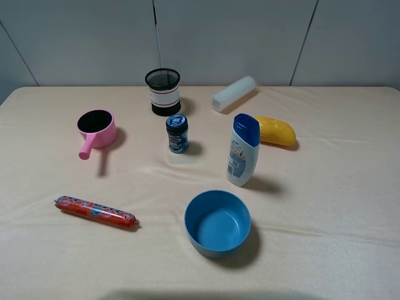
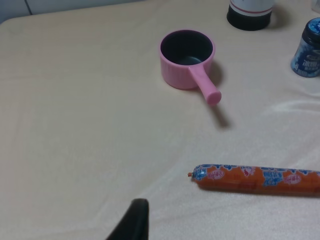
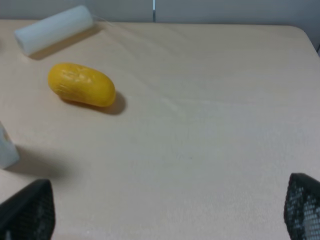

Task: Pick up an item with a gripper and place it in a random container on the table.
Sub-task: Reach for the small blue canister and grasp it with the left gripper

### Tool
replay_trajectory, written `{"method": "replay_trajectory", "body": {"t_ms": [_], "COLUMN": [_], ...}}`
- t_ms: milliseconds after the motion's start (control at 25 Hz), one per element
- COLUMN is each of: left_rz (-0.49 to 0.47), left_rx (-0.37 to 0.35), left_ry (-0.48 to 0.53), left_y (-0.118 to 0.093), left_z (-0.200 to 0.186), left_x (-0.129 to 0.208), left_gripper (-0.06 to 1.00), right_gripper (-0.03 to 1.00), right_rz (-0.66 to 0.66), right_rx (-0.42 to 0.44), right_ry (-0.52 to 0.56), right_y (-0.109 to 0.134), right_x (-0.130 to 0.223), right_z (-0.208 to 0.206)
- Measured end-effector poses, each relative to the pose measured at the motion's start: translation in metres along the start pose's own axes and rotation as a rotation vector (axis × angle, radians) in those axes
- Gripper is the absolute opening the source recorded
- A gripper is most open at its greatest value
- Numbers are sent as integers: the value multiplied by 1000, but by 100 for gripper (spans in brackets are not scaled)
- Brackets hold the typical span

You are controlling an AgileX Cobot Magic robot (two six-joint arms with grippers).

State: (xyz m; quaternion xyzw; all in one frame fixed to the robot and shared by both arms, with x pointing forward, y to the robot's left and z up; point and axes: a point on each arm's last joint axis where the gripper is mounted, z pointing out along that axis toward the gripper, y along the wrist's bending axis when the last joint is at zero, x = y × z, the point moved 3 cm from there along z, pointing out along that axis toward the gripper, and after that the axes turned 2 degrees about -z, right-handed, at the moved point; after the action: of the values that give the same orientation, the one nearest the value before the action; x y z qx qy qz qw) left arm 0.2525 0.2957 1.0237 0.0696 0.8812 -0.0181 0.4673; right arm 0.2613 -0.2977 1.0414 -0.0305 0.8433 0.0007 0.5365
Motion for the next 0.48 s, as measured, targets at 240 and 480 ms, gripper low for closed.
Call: {"method": "replay_trajectory", "body": {"t_ms": [240,480], "left_rz": [0,0], "left_rx": [0,0], "left_ry": [0,0], "left_y": [0,0], "left_z": [0,0], "left_x": [0,0], "left_gripper": [100,99], "right_gripper": [69,69], "right_rz": [0,0], "right_rx": [0,0], "right_ry": [0,0], "right_y": [0,0], "right_x": [0,0], "right_z": [0,0]}}
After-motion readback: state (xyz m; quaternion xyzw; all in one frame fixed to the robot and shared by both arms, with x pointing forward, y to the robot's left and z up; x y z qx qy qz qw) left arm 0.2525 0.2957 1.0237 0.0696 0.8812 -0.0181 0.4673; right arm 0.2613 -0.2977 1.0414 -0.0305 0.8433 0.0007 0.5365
